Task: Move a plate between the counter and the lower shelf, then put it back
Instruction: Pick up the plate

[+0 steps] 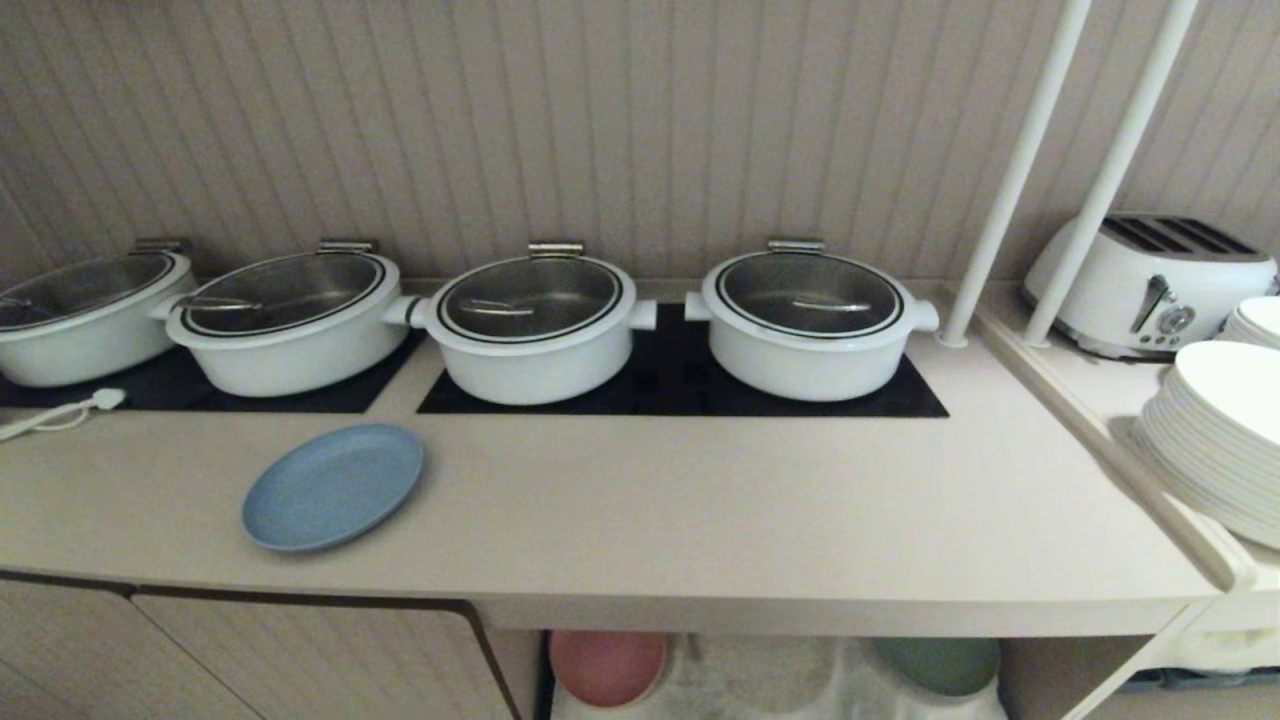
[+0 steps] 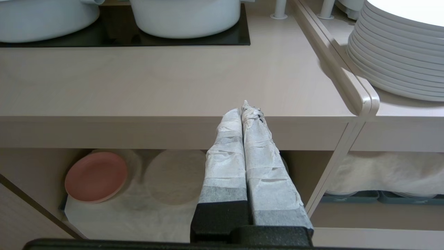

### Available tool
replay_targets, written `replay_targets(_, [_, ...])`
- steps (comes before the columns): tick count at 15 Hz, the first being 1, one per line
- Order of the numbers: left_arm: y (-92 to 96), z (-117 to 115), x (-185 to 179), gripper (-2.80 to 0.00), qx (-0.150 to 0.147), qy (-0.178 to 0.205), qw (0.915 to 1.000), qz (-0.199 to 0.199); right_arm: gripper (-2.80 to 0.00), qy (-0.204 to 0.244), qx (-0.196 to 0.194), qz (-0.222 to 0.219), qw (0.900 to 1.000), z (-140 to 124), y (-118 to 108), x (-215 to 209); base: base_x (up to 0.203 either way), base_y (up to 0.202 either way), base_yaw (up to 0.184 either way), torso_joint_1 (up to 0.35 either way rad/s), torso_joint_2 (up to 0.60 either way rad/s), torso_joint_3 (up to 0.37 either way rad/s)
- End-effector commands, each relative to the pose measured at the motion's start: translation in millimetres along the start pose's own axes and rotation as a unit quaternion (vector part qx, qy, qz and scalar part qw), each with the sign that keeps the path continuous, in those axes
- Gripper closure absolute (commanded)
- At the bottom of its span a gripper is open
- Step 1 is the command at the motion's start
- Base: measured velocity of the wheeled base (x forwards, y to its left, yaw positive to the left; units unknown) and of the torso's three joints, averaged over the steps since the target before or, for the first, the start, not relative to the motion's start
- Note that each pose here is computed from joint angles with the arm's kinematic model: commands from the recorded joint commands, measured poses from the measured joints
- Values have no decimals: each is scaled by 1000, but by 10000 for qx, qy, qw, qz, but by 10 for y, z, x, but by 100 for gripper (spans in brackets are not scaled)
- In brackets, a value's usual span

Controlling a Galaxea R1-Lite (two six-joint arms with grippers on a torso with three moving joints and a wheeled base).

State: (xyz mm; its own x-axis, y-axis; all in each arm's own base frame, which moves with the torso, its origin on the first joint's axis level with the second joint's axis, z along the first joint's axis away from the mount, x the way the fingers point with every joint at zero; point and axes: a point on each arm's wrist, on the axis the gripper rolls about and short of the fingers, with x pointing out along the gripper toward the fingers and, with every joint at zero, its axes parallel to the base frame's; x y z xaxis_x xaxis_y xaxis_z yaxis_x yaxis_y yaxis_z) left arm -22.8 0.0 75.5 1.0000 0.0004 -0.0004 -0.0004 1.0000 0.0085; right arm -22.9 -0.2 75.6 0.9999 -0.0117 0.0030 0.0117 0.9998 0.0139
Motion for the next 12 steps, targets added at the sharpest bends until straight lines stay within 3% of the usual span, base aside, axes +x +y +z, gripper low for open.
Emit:
replay_targets(1, [0, 0, 0, 0, -4, -2, 10000, -2, 0, 7, 0, 5, 10000, 0, 0, 1, 0, 0, 0, 0, 0, 0])
replay_targets(10, [0, 0, 0, 0, -4, -2, 10000, 6, 0, 7, 0, 2, 10000, 0, 0, 1, 0, 0, 0, 0, 0, 0])
replay_targets(12, [0, 0, 0, 0, 3, -2, 10000, 6, 0, 7, 0, 5, 10000, 0, 0, 1, 3, 138, 6, 4, 0, 4])
